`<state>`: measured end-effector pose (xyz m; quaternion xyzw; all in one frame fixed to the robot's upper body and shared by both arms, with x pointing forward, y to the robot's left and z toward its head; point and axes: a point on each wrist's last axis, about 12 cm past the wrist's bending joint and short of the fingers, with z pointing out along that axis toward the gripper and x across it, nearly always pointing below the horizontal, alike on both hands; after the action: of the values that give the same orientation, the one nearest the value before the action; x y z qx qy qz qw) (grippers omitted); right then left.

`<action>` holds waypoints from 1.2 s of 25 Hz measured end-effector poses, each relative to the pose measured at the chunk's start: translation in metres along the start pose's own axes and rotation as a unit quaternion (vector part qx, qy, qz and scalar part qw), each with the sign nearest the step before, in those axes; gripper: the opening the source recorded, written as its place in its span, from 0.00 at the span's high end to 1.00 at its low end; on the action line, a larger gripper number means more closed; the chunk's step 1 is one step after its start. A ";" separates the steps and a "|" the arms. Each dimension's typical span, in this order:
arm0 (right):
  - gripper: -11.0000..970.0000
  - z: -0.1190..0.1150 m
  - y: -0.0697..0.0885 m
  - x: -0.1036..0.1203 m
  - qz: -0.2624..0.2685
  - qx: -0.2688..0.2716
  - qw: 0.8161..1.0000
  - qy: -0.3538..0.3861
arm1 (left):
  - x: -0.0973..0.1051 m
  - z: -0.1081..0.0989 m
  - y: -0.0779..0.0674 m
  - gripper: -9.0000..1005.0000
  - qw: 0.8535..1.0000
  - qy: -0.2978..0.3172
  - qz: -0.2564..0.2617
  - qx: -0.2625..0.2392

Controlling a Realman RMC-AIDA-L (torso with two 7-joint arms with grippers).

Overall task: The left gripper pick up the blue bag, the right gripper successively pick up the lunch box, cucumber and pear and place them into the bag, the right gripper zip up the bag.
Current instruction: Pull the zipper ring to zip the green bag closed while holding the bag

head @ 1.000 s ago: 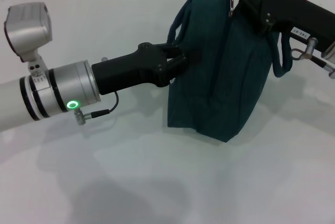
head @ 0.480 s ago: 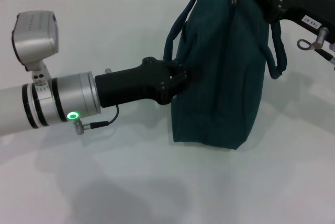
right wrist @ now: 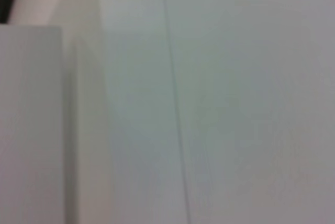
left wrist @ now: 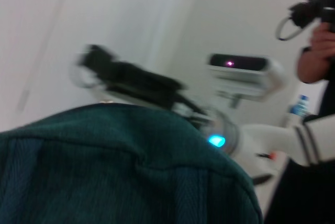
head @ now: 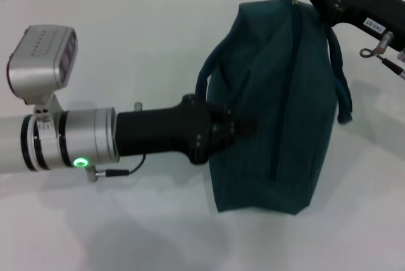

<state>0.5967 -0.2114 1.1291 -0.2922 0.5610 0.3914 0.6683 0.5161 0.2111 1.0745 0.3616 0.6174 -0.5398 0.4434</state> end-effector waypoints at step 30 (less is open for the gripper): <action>0.96 -0.013 -0.014 0.014 0.160 0.082 0.983 0.022 | 0.015 -0.065 0.005 0.77 0.987 -0.009 0.018 -0.157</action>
<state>0.6025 -0.2267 1.1117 -0.1514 0.6455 0.4396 0.6060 0.5055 0.2755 1.0601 0.2932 0.6840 -0.4316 0.5098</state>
